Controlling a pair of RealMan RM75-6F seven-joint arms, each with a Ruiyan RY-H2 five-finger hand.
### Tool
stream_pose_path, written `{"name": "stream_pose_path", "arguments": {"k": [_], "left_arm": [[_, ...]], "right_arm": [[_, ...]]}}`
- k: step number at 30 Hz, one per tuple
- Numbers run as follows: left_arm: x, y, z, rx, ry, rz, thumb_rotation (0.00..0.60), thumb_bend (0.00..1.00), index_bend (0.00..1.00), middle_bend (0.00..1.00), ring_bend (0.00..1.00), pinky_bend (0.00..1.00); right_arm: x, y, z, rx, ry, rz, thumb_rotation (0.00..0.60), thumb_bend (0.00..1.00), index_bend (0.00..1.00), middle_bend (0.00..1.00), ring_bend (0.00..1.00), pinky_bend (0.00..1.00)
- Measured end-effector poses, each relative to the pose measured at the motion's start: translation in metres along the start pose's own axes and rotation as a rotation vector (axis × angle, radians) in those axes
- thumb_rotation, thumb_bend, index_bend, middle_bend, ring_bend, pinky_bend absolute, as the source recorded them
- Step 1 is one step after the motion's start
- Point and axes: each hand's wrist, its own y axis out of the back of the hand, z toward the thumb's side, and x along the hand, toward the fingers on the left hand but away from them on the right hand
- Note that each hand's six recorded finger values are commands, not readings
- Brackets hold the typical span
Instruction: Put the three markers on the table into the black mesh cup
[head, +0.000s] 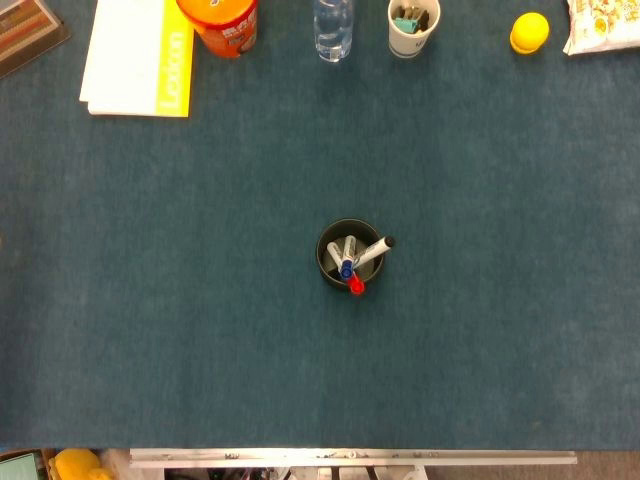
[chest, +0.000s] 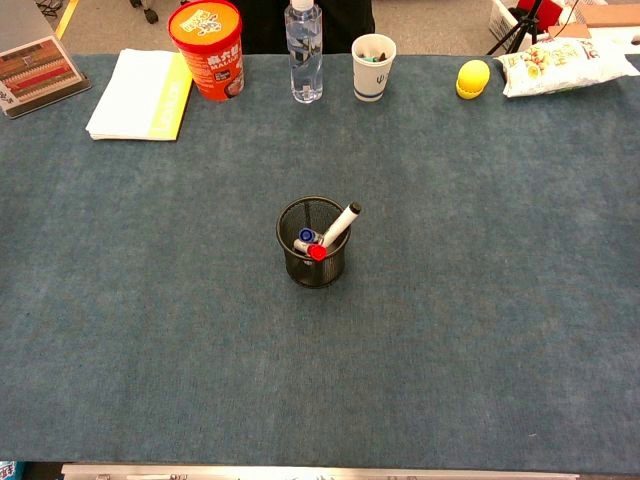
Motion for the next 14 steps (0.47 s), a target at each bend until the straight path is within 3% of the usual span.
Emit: {"name": "stream_pose_path", "arguments": {"k": [6, 14], "left_arm": [[-0.004, -0.005, -0.004, -0.017, 0.026, -0.019, 0.600, 0.23, 0.26, 0.01, 0.00, 0.08], [-0.006, -0.008, -0.008, -0.022, 0.043, -0.034, 0.600, 0.23, 0.26, 0.01, 0.00, 0.08]], "right_arm": [[0.006, -0.002, -0.018, -0.025, -0.060, 0.021, 0.600, 0.37, 0.31, 0.17, 0.00, 0.00], [0.003, -0.007, -0.020, -0.052, -0.070, 0.057, 0.600, 0.37, 0.31, 0.17, 0.00, 0.00]]}}
